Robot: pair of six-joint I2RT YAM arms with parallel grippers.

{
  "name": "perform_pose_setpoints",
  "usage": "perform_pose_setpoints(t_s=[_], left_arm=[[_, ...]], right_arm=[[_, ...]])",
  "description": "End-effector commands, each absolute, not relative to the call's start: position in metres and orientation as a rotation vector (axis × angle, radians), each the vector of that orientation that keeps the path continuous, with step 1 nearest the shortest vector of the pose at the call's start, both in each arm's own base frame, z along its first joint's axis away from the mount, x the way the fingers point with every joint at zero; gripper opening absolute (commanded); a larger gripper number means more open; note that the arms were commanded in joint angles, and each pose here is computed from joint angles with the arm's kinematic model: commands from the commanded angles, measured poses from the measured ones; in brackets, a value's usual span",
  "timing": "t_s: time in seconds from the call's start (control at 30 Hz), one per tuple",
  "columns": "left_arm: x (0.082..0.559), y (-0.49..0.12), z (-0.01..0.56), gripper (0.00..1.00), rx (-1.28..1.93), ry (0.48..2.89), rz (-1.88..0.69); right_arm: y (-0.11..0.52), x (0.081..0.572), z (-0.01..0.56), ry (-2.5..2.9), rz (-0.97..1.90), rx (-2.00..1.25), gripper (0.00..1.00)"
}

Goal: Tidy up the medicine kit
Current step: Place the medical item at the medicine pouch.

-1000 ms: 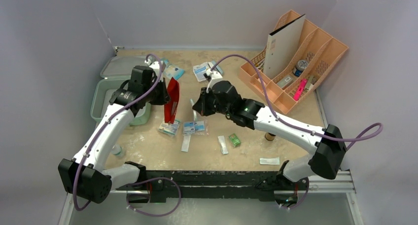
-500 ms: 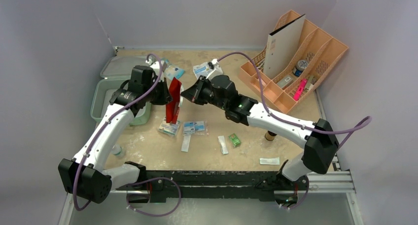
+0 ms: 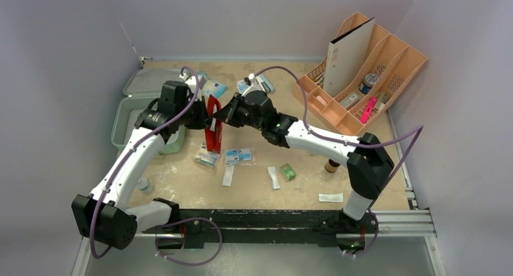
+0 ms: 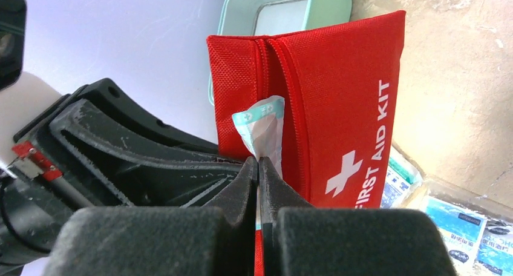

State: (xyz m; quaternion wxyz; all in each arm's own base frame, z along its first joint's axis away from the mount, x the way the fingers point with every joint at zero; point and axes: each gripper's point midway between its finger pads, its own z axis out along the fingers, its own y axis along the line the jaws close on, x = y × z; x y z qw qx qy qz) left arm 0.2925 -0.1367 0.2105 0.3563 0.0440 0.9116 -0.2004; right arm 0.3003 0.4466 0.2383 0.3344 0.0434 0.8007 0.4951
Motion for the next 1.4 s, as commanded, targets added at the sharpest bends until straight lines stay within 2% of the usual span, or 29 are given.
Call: perform_pose_setpoints(t_s=[0.0,0.3,0.7,0.93,1.37], left_arm=[[0.295,-0.141,0.225,0.00,0.131,2.289,-0.551],[0.297,-0.138,0.222,0.00,0.121,2.298,-0.527],[0.299,-0.136,0.222,0.00,0.113,2.303,-0.511],[0.300,-0.127,0.221,0.00,0.093,2.311,-0.455],[0.299,-0.117,0.228,0.00,0.076,2.276,-0.398]], right_arm=[[0.447,0.316,0.266,2.025,1.260,0.115,0.01],[0.443,0.312,0.259,2.085,1.193,0.048,0.21],[0.425,0.298,0.267,2.123,1.107,-0.063,0.24],[0.398,0.276,0.276,2.129,1.015,-0.252,0.28],[0.284,0.245,0.162,2.413,0.397,-0.376,0.29]])
